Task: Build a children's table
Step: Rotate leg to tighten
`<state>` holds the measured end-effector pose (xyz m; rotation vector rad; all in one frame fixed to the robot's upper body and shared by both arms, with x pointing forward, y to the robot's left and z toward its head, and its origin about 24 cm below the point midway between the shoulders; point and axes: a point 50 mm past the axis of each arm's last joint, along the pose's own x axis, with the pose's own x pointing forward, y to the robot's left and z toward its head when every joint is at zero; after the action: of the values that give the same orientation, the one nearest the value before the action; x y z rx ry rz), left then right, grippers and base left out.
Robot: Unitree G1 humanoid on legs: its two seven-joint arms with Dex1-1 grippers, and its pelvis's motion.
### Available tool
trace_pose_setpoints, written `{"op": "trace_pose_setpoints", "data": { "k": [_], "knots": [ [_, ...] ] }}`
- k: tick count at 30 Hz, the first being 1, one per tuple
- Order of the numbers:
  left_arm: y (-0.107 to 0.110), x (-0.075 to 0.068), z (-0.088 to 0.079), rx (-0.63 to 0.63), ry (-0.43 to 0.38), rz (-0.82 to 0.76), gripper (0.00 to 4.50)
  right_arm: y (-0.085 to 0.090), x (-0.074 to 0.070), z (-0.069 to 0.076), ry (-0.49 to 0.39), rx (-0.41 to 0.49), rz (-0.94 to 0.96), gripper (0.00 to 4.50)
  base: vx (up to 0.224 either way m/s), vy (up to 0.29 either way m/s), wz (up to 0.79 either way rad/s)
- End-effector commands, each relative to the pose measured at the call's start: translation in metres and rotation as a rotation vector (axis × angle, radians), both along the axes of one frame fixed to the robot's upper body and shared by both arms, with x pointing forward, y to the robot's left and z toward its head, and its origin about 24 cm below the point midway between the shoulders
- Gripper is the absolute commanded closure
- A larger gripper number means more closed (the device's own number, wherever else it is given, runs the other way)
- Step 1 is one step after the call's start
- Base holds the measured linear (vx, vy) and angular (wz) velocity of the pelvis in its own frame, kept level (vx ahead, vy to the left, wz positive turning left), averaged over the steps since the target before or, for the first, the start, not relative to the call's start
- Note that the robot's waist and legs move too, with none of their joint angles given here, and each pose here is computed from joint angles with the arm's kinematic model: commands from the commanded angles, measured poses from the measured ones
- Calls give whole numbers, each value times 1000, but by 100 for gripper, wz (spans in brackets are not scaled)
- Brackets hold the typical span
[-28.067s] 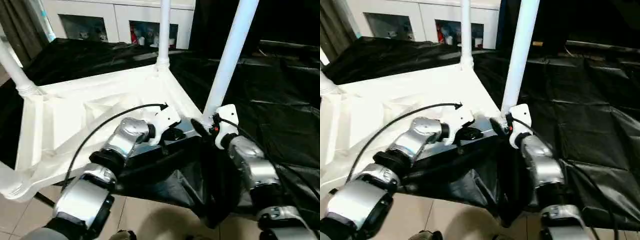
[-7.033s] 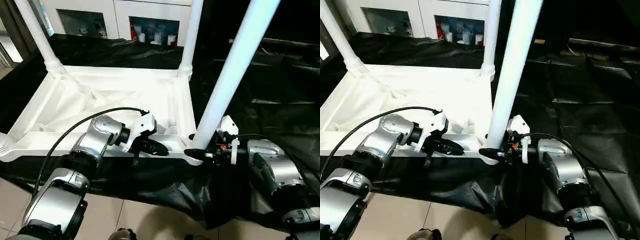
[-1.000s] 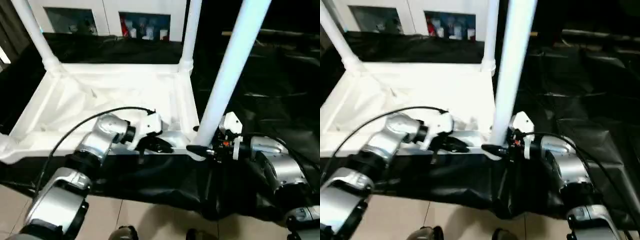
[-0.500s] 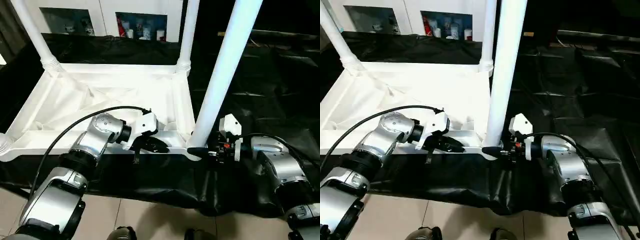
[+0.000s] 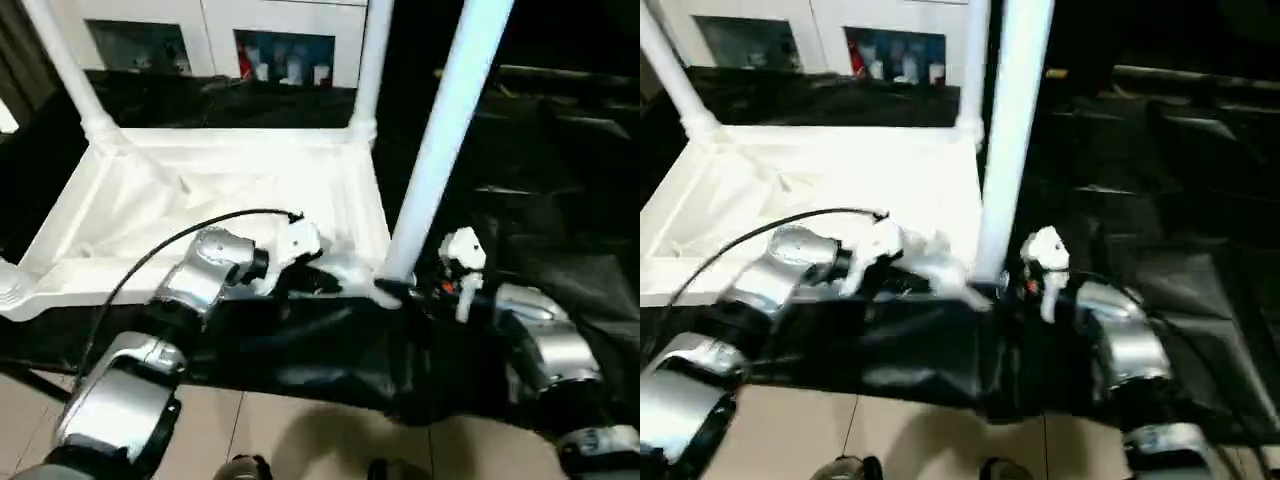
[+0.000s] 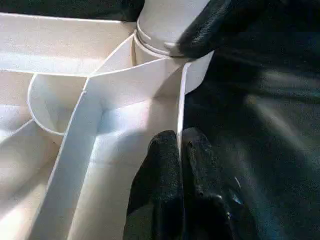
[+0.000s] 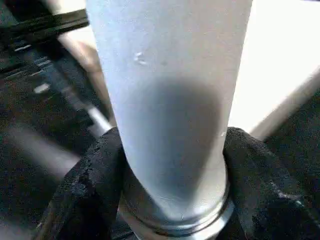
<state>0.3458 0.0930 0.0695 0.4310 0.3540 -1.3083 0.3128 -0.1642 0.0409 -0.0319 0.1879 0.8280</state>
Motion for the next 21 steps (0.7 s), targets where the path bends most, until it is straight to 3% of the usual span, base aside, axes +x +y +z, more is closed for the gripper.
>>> {"op": "trace_pose_setpoints", "data": {
  "k": [1,5,9,10,11,15,21],
  "knots": [
    [-23,-2,-10,-23,15,59,450,10,-4,-24,90,-19,-111,191,0,0,0],
    [-50,-7,-13,-39,-3,81,450,24,1,-27,102,12,-254,191,0,0,0],
    [-72,-15,-14,-63,-4,41,450,44,1,-25,61,-8,-231,191,0,0,0],
    [-73,-15,-14,-64,-4,40,450,44,1,-25,61,-8,-230,191,0,0,0],
    [-73,-16,-14,-65,-4,32,450,46,1,-24,58,15,-217,135,0,0,0],
    [-65,-14,-13,-54,-8,24,450,45,2,-18,24,12,-189,93,0,0,0],
    [-40,-16,-13,-22,25,-74,450,29,-4,-4,-6,13,28,85,0,0,0]
  ]
}}
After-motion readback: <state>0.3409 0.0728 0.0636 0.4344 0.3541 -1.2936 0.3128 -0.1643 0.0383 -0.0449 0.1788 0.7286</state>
